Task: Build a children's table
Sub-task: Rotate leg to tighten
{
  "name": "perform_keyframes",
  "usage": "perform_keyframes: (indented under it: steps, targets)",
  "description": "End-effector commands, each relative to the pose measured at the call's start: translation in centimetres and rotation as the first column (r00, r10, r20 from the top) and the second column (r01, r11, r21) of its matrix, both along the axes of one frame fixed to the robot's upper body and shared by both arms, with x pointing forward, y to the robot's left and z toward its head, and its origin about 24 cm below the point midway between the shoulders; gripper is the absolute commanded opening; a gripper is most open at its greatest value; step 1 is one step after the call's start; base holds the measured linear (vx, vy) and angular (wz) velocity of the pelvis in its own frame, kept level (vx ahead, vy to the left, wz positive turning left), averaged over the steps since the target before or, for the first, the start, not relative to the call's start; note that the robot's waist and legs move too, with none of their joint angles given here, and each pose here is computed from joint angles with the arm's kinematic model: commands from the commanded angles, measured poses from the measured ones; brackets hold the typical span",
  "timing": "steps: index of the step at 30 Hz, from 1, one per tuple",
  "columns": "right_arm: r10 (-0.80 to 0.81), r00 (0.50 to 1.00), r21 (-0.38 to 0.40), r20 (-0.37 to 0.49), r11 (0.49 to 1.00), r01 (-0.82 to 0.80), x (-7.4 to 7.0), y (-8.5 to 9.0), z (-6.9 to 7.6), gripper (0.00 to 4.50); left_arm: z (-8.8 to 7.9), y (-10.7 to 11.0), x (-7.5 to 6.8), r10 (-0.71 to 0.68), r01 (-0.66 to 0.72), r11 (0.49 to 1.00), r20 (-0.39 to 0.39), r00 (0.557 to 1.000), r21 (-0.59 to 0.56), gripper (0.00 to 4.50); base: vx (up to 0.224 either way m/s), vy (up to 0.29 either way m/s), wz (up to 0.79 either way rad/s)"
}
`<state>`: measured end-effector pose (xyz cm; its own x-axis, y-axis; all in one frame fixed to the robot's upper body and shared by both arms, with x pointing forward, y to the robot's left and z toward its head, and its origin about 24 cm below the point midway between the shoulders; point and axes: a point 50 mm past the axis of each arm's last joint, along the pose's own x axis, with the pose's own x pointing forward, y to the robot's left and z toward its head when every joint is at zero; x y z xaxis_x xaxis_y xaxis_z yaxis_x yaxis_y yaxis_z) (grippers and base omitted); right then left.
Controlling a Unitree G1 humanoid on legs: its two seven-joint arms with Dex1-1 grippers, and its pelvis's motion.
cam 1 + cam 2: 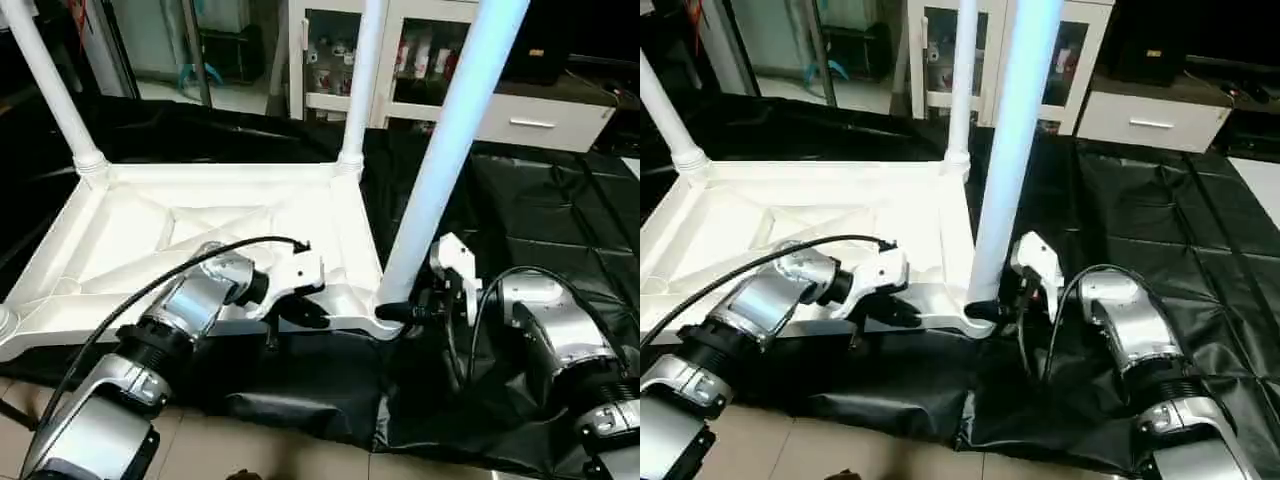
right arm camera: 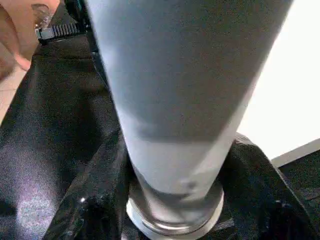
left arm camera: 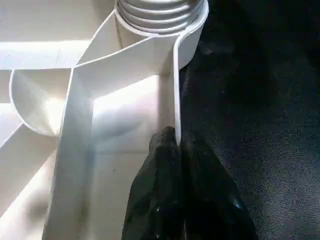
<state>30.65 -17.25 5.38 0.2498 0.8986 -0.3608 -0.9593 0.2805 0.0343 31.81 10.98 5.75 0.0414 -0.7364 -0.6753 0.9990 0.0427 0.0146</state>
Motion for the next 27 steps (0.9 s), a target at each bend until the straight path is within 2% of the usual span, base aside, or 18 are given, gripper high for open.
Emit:
perform_keyframes:
  steps: [1, 7, 11, 13, 18, 19, 20, 21, 23, 24, 25, 27]
  targets:
    - [0.031, 0.998, -0.038, -0.055, 0.999, -0.033, -0.7, 0.2, -1.3, 2.17, -2.4, 0.5, -1.0, -0.010, 0.017, 0.994, -0.072, 0.997, 0.106, 0.00, 0.000, 0.000, 0.00]
    - [-0.118, 0.990, -0.023, -0.078, 0.993, 0.117, -0.7, 0.5, -2.9, 2.11, -2.1, -0.5, -0.1, 0.069, -0.067, 0.996, -0.031, 0.997, 0.055, 0.00, 0.000, 0.000, 0.00]
    - [-0.290, 0.948, 0.020, -0.129, 0.955, 0.295, 0.2, 1.1, -3.8, 2.09, -1.8, -1.4, 0.6, 0.150, -0.150, 0.989, -0.005, 0.989, 0.005, 0.00, 0.000, 0.000, 0.00]
    - [-0.316, 0.939, 0.025, -0.138, 0.946, 0.322, 0.4, 1.3, -3.9, 2.09, -1.7, -1.6, 0.8, 0.168, -0.168, 0.986, -0.001, 0.986, -0.007, 0.00, -0.028, 0.010, -0.05]
    - [-0.466, 0.872, 0.018, -0.149, 0.880, 0.474, 0.9, 3.3, -4.9, 2.07, -1.4, -2.3, 1.8, 0.262, -0.261, 0.965, 0.050, 0.964, -0.032, 0.00, -0.039, 0.029, -0.13]
    - [-0.530, 0.835, 0.007, -0.150, 0.844, 0.537, 1.1, 3.7, -5.2, 2.07, -1.4, -2.6, 2.0, 0.283, -0.281, 0.959, 0.061, 0.957, -0.035, 0.00, 0.000, 0.000, 0.00]
    - [-0.637, 0.756, -0.016, -0.153, 0.766, 0.643, 1.6, 4.5, -5.7, 2.07, -1.4, -2.9, 2.4, 0.320, -0.318, 0.947, 0.080, 0.944, -0.040, 0.00, 0.000, 0.000, 0.00]
    - [-0.655, 0.740, -0.020, -0.153, 0.751, 0.660, 1.6, 4.6, -5.8, 2.07, -1.4, -3.0, 2.5, 0.327, -0.325, 0.945, 0.084, 0.941, -0.041, 0.00, 0.000, 0.000, 0.00]
    - [-0.769, 0.619, -0.042, -0.162, 0.632, 0.774, 2.1, 5.4, -6.3, 2.07, -1.2, -3.5, 3.0, 0.377, -0.374, 0.926, 0.117, 0.919, -0.047, 0.00, -0.067, 0.026, -0.12]
    - [-0.792, 0.588, -0.045, -0.166, 0.602, 0.798, 2.2, 5.6, -6.3, 2.07, -1.2, -3.5, 3.1, 0.389, -0.386, 0.921, 0.126, 0.913, -0.048, 0.00, -0.110, -0.001, -0.01]
    - [-0.837, 0.519, -0.051, -0.174, 0.534, 0.844, 2.5, 6.2, -6.4, 2.07, -1.0, -3.7, 3.5, 0.411, -0.408, 0.912, 0.149, 0.899, -0.052, 0.00, -0.053, -0.073, 0.10]
    - [-0.881, 0.440, -0.058, -0.177, 0.455, 0.889, 3.0, 7.0, -6.2, 2.06, -0.9, -4.0, 3.8, 0.438, -0.435, 0.899, 0.176, 0.881, -0.060, 0.00, 0.000, -0.089, 0.03]
